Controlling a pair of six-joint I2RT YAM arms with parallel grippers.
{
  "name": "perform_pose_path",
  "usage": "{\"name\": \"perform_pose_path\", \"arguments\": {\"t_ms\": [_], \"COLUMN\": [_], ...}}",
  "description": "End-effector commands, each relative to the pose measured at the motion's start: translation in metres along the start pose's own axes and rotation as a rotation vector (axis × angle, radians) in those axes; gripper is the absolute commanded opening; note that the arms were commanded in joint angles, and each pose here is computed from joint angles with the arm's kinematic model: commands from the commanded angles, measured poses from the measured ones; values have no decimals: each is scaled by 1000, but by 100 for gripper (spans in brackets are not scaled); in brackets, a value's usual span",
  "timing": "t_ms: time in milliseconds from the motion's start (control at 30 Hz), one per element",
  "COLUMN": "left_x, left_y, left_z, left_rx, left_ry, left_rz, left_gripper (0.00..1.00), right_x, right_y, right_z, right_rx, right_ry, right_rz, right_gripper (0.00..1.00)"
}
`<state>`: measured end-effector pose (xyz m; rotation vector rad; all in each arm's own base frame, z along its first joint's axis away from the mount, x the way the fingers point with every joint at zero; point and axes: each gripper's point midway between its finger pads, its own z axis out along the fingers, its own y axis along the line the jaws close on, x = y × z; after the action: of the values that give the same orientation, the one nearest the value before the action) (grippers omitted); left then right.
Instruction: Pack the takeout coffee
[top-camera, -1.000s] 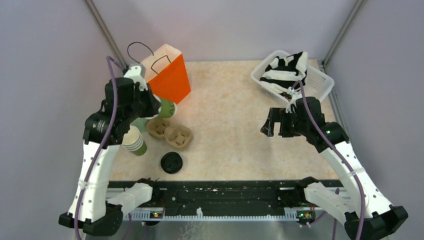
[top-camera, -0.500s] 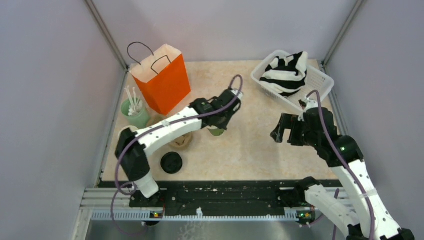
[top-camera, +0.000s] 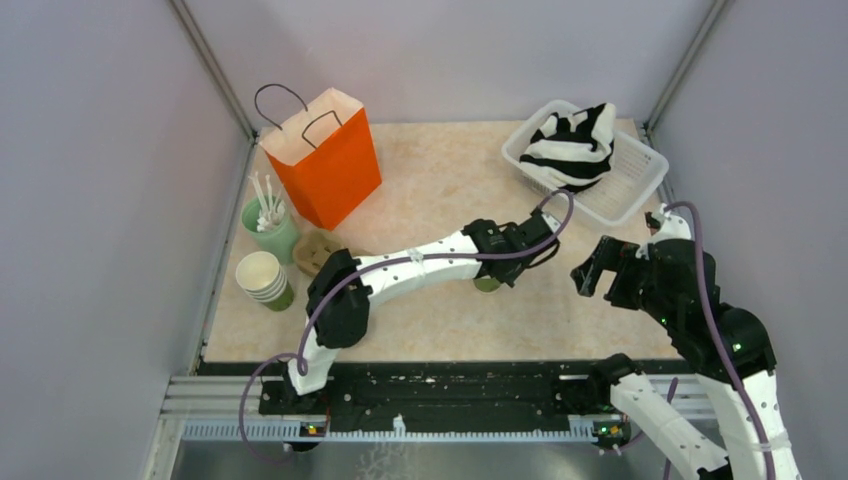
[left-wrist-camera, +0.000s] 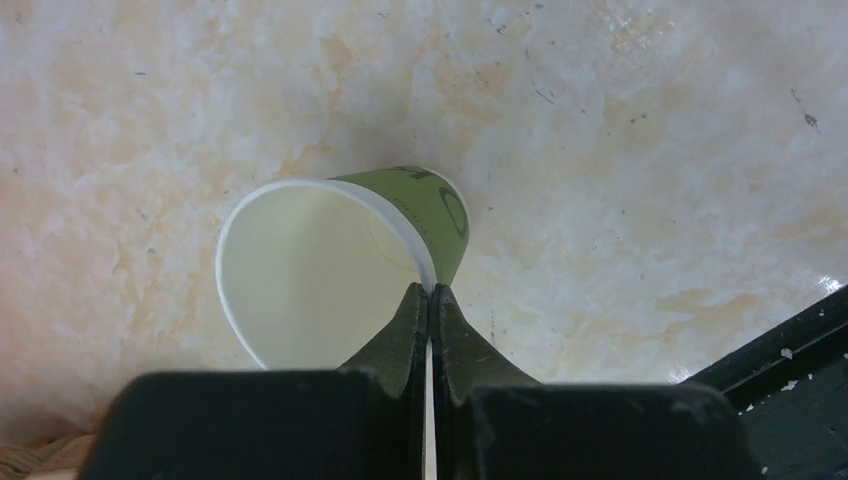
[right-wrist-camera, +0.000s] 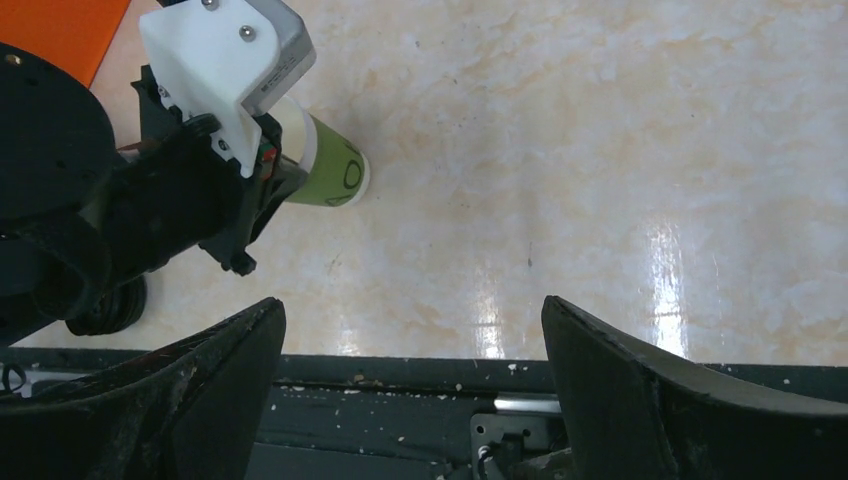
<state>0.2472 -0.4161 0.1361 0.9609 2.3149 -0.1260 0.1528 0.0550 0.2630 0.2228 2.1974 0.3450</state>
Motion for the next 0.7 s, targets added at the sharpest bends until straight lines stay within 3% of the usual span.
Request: {"name": "perform_pose_path", "arguments": {"t_ms": [0, 167, 300, 467, 667], "left_x": [-5, -6, -19, 4, 110], "left_y": [-2, 1, 11, 39, 107], "left_z": [-1, -12, -50, -107, -140], "left_rx": [-11, -19, -17, -15, -44], "left_ry": [7, 18, -25, -19, 141], "left_rz": [21, 1, -57, -165, -492], "left_gripper": [0, 35, 63, 82, 88], "right_x": [-3, -1, -2, 2, 10], "right_y": [-6, -5, -3, 1, 7], "right_z": [-11, -10, -7, 1, 14], "right_rx": [28, 18, 5, -16, -50], "right_ry": [-24, -20, -19, -5, 22], "right_rz": [24, 20, 13, 0, -6], "right_gripper": [99, 99, 99, 99, 99]}}
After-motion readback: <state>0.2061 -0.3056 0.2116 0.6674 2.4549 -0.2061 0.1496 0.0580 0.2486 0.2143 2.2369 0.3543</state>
